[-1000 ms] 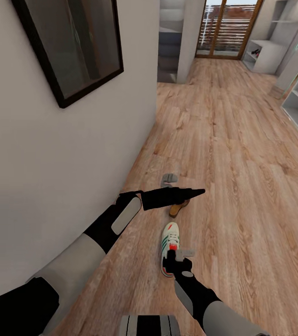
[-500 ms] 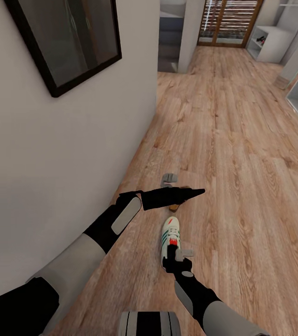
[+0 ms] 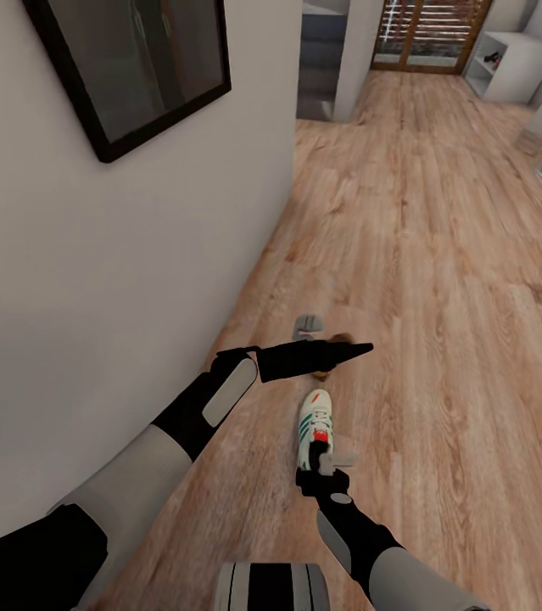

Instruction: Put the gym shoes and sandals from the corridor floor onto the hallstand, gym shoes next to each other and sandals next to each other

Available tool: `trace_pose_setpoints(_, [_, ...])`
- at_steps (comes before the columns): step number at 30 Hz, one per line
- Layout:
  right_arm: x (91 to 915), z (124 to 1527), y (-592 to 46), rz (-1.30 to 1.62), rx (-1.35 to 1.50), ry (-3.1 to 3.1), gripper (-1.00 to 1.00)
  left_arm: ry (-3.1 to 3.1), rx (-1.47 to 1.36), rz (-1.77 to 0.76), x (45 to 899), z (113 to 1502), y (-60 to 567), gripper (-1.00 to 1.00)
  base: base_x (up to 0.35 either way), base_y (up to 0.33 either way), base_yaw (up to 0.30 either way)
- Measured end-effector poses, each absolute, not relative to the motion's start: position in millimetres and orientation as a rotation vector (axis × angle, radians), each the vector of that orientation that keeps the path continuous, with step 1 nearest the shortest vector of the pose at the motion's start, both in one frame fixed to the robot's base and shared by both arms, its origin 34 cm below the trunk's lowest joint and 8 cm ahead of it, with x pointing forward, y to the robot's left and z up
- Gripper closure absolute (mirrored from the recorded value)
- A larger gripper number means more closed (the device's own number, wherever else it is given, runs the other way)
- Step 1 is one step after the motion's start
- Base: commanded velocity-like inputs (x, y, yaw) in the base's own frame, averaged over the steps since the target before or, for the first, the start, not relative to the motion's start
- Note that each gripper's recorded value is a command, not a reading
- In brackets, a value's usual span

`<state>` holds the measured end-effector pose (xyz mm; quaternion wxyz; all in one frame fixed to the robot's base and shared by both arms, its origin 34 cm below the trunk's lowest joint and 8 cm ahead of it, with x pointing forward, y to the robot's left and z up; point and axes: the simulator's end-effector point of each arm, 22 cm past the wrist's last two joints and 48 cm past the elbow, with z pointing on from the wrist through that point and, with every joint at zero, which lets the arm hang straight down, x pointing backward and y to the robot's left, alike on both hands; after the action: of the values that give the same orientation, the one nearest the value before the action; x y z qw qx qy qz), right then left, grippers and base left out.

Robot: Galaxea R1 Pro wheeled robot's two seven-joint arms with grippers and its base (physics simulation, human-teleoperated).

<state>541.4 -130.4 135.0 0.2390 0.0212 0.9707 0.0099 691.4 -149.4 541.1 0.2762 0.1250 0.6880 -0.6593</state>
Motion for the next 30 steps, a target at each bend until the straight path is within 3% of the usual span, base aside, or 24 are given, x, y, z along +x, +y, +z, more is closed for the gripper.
trace_pose_setpoints(30, [515,104,-130,0.025,0.059,2.725,-1.0,1.889,0.283,-1.803,692,501,-150,-1.0,0.0,0.0,0.006])
